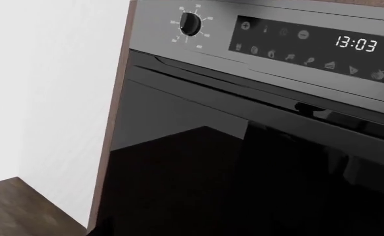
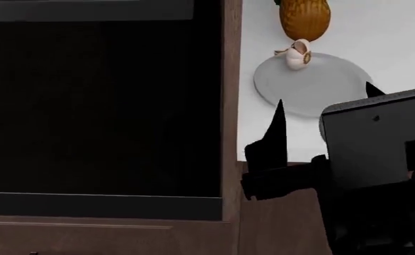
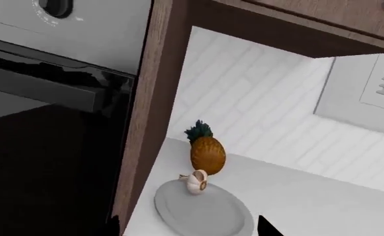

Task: Pick the garlic from the counter and place it in the microwave.

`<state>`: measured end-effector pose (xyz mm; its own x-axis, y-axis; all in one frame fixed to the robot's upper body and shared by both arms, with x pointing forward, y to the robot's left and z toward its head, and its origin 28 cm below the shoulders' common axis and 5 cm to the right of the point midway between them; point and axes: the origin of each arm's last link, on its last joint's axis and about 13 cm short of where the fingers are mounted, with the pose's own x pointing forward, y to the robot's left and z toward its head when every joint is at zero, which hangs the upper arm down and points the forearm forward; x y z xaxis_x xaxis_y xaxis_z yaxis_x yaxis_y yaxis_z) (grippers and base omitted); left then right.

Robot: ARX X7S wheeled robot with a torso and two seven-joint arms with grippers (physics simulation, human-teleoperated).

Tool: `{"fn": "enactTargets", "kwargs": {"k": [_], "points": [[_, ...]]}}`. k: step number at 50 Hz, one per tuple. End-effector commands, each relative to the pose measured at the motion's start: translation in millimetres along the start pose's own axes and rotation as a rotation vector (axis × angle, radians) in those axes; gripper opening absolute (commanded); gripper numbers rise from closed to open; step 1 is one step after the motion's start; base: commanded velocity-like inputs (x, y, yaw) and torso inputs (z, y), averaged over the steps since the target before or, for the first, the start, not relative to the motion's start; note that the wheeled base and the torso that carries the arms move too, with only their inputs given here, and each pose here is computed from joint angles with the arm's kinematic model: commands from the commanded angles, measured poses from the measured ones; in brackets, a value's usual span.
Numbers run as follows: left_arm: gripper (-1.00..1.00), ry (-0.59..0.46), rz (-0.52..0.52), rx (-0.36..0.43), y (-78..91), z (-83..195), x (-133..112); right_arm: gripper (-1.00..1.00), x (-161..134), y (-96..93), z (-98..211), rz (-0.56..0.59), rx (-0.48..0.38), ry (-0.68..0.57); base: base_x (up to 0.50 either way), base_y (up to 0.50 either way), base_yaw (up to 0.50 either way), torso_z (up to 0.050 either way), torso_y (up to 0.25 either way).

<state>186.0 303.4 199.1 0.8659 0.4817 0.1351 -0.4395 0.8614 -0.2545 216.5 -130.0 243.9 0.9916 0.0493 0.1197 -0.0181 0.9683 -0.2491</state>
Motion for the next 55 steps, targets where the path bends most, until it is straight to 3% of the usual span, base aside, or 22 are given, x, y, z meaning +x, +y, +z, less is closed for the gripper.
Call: {"fn": "enactTargets", "kwargs": {"k": [1, 24, 44, 46, 48, 49, 50, 51, 52, 53, 55], "points": [[1.00, -0.033, -0.005, -0.040, -0.7, 4, -1, 1.00, -29, -20.0, 48, -0.089, 0.079, -0.079, 0.22, 0.00, 0.00, 0.020, 0.000], [1.00, -0.041, 0.032, -0.050, -0.5, 4, 1, 1.00, -29, -18.8, 54, -0.137, 0.056, -0.078, 0.03, 0.00, 0.00, 0.047, 0.019], [1.00, -0.041, 0.049, -0.069, -0.2, 6, 2, 1.00, -28, -21.3, 51, -0.141, 0.084, -0.064, 0.41, -0.24, 0.00, 0.007, 0.000], [1.00, -0.067, 0.132, -0.114, 1.6, 9, 5, 1.00, -29, -21.2, 51, -0.143, 0.083, -0.069, 0.27, -0.42, 0.00, 0.000, 0.000], [1.00, -0.112, 0.309, -0.189, 9.7, 17, 9, 1.00, -29, -20.9, 53, -0.150, 0.079, -0.073, 0.02, -0.02, 0.00, 0.000, 0.000], [1.00, -0.083, 0.406, -0.306, 19.5, 21, 9, 1.00, -29, -20.4, 53, -0.149, 0.072, -0.076, 0.00, 0.00, 0.00, 0.000, 0.000], [1.00, -0.102, 0.565, -0.364, 31.6, 26, 10, 1.00, -29, -21.1, 54, -0.151, 0.070, -0.078, 0.00, 0.00, 0.00, 0.000, 0.000], [1.00, -0.143, 0.659, -0.461, 40.5, 28, 10, 1.00, -28, -22.2, 56, -0.157, 0.069, -0.078, 0.00, 0.00, 0.00, 0.000, 0.000], [1.00, -0.172, 0.719, -0.480, 46.2, 29, 10, 1.00, -28, -22.6, 56, -0.158, 0.071, -0.079, 0.00, 0.00, 0.00, 0.000, 0.000], [1.00, -0.225, 0.835, -0.546, 58.2, 31, 11, 1.00, -28, -22.5, 57, -0.157, 0.068, -0.081, 0.00, 0.00, 0.00, 0.000, 0.000], [1.00, -0.236, 0.969, -0.606, 71.6, 30, 17, 1.00, -28, -22.1, 57, -0.153, 0.061, -0.082, 0.00, 0.00, 0.00, 0.000, 0.000]]}}
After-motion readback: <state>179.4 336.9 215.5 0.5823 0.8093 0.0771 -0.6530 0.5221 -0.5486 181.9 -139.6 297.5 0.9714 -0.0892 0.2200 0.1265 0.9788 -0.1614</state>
